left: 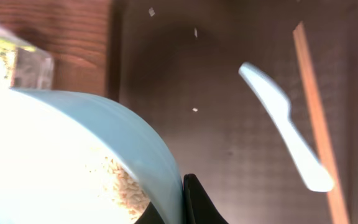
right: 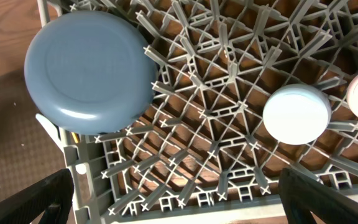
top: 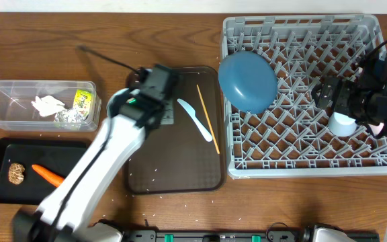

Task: Sort waste into correct bins and load items into the dishwasher rack
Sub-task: 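Carry the rice bowl left over the black tray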

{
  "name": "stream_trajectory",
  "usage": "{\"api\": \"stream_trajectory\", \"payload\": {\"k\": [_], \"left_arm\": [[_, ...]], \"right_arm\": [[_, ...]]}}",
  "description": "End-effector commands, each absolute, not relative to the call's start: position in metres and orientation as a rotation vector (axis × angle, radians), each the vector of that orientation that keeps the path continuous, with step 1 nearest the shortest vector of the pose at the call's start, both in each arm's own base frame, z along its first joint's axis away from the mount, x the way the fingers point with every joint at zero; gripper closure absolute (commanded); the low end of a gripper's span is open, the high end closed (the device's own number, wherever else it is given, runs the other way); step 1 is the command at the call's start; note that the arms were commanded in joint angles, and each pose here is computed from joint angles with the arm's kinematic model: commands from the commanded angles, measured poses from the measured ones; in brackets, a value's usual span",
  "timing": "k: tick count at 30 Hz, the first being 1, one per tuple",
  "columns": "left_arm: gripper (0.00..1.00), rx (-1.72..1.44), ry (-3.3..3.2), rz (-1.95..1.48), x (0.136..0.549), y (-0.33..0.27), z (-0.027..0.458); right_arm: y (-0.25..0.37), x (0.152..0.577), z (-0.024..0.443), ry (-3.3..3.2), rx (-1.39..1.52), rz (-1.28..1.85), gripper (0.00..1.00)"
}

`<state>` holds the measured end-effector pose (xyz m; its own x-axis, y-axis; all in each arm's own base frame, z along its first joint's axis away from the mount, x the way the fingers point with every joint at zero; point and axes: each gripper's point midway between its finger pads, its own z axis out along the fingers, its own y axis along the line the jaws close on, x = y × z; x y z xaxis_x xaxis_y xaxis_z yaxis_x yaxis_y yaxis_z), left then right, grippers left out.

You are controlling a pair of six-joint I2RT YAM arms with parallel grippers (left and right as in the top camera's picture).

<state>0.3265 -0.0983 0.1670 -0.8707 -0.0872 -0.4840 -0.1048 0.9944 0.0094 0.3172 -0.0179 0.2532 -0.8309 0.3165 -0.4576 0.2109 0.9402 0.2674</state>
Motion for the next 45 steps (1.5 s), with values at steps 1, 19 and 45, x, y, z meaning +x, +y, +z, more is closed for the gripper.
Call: {"api": "stream_trajectory", "payload": {"k": [1,19,45], "left_arm": [[0.94,-0.328,2.555,-0.13,0.318,-0.083,0.206],[0.94,-0.691,2.242,-0.729,0.275,0.045,0.251],[0.94,-0.797,1.548,-1.104,0.226,0.168,0.159]], "right_arm": [[-0.015,0.318,0.254,2.584,0.368,0.29,0.02],[-0.015,0.32,0.255,2.576,0.366,0.289,0.01],[-0.015,0.319,0.254,2.577,0.377,0.293,0.01]]}}
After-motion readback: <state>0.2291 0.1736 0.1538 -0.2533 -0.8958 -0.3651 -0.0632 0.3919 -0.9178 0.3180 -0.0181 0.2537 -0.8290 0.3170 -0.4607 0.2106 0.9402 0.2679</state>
